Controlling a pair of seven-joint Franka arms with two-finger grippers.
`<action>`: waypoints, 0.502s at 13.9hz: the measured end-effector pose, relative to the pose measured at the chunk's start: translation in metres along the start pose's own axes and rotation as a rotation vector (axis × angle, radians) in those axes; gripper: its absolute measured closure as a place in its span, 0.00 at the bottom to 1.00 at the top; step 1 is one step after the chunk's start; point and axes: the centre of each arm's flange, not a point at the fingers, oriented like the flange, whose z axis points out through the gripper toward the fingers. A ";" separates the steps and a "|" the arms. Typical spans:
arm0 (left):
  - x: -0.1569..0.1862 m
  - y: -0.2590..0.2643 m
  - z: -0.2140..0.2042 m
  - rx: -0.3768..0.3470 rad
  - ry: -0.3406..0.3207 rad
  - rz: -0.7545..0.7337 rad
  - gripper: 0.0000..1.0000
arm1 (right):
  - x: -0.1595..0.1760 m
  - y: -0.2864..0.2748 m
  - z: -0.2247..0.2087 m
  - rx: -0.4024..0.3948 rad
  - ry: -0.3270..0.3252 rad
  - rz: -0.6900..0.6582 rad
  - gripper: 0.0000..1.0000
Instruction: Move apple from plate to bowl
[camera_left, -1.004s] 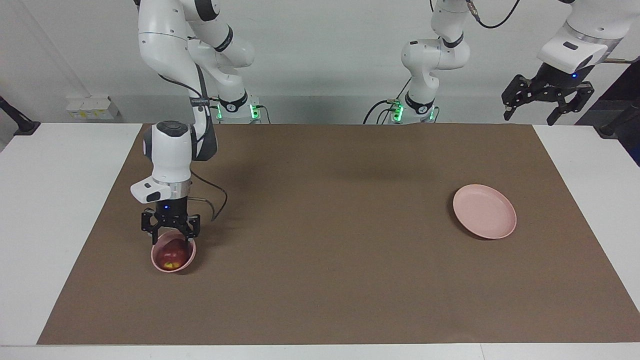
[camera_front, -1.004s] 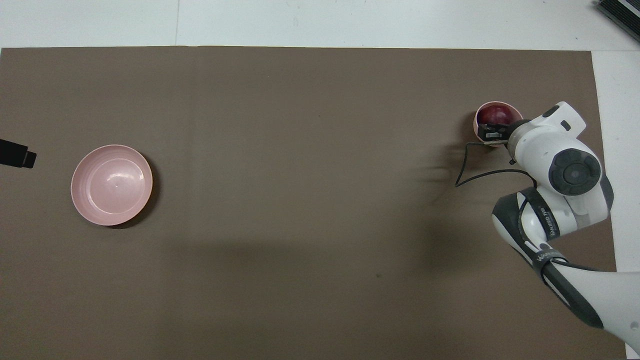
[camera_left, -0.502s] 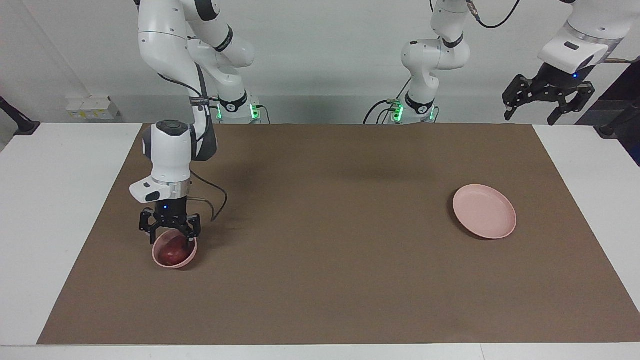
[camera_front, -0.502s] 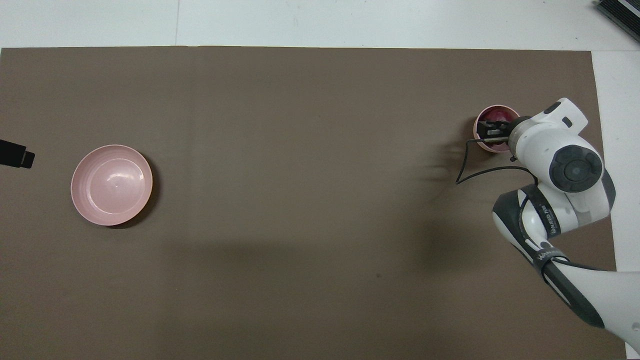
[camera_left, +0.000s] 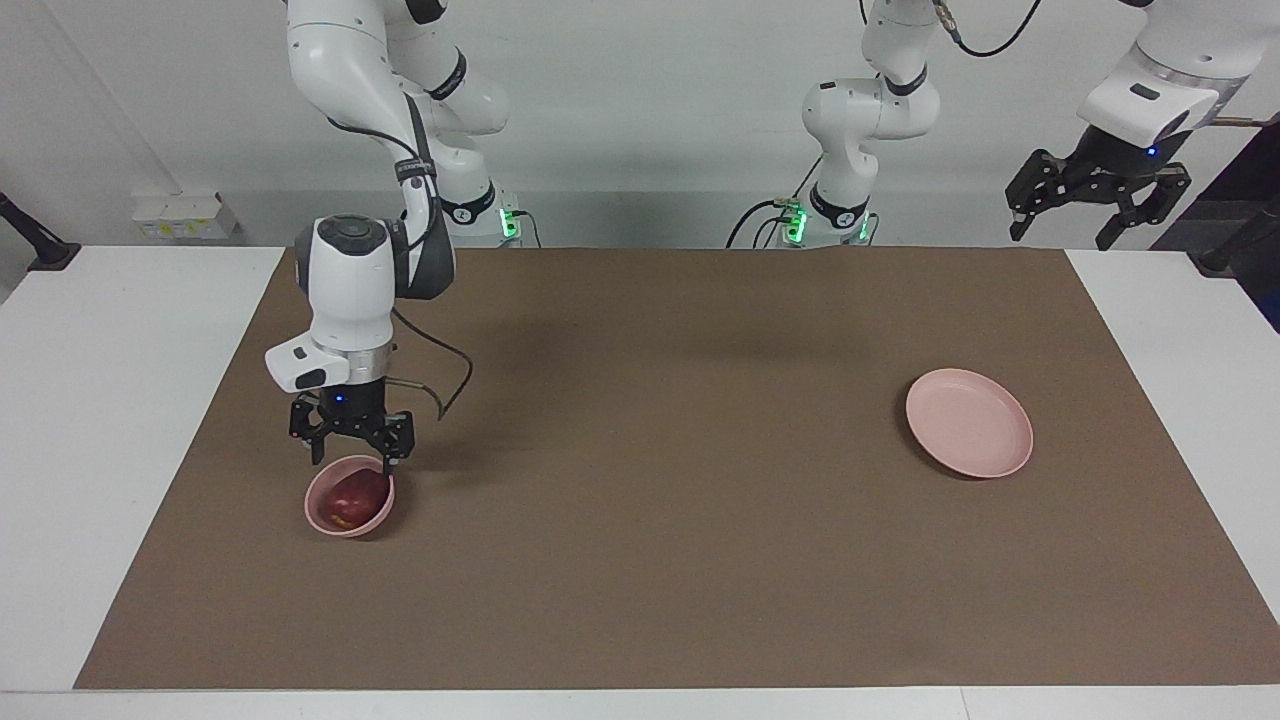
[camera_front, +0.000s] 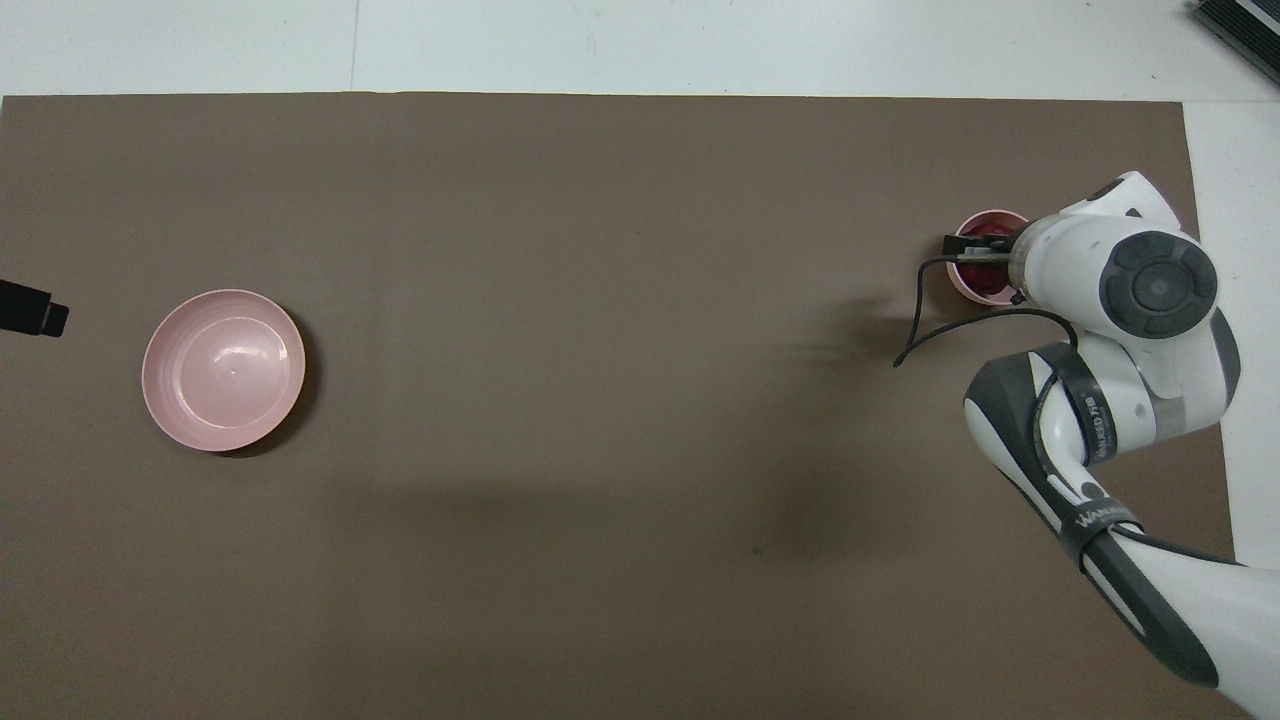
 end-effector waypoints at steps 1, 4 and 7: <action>0.000 0.000 0.000 0.000 0.000 0.000 0.00 | 0.004 -0.003 -0.009 0.014 -0.032 0.012 0.00; 0.000 0.000 0.000 0.000 0.000 0.000 0.00 | 0.013 0.001 -0.037 0.076 -0.142 0.043 0.00; 0.000 0.000 0.000 0.000 0.000 0.000 0.00 | 0.018 0.009 -0.070 0.135 -0.201 0.004 0.00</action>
